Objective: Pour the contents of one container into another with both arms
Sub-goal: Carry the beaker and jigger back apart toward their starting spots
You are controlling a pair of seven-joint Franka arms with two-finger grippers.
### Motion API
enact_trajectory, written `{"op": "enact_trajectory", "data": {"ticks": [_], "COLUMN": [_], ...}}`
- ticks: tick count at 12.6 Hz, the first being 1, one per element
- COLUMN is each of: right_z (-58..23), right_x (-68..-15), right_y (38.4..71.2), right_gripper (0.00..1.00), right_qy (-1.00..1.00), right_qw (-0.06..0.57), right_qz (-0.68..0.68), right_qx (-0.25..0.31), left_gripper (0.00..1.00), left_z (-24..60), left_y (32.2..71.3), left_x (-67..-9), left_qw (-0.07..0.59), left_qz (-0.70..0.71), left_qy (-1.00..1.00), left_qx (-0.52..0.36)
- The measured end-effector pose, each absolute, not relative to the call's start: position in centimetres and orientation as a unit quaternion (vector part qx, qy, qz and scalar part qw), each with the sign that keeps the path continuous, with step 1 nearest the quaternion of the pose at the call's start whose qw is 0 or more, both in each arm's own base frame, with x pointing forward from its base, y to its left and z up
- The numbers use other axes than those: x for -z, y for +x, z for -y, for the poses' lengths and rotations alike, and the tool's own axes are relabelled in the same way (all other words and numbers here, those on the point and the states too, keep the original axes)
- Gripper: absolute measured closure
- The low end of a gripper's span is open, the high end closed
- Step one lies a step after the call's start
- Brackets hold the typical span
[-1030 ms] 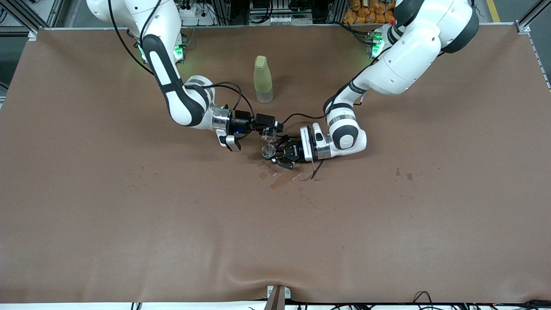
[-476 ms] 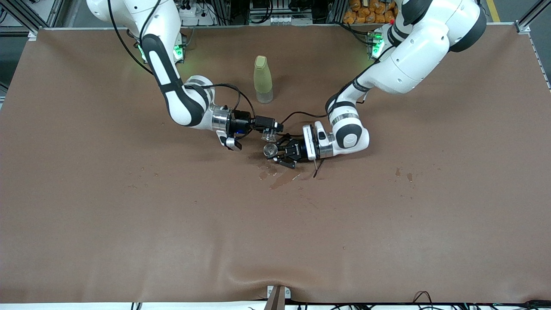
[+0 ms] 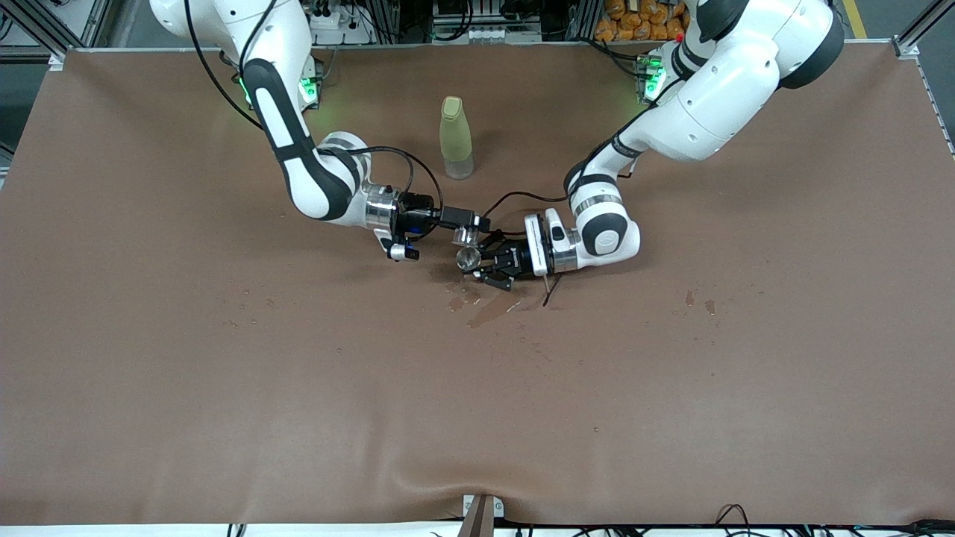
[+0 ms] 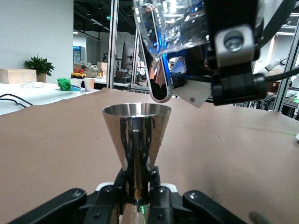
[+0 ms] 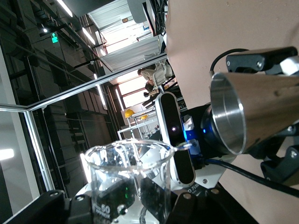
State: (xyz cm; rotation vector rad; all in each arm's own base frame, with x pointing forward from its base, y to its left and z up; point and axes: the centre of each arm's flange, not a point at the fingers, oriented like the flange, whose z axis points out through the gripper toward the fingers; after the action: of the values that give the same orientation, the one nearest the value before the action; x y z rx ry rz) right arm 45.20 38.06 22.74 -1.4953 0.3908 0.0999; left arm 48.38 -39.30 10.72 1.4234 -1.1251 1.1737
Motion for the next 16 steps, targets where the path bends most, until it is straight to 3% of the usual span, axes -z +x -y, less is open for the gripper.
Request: {"op": "enact_trajectory", "data": {"ticks": [3,7,16], "right_z": [-37.9,-34.4,-15.5], "right_x": [-23.6,-27.2,-34.3], "right_y": [45.6,48.3,54.8], "right_gripper": [0.85,0.85,0.85], "right_qy": [-0.696,-0.713,-0.658], "right_qw": [0.711,0.688,0.612], "right_qz": [-0.097,0.082,0.361], "right_qx": [-0.007,0.110,0.249], "left_gripper": [0.79,0.79,0.79], "left_z": [39.3,39.1,30.3], "left_y": [48.3,48.4,54.7], "left_x": [-11.0,-10.9,-14.2], "left_qw": [0.470,0.469,0.450], "left_qz": [0.461,0.460,0.438], "left_qy": [0.580,0.582,0.582], "left_qx": [-0.479,-0.480,-0.516]}}
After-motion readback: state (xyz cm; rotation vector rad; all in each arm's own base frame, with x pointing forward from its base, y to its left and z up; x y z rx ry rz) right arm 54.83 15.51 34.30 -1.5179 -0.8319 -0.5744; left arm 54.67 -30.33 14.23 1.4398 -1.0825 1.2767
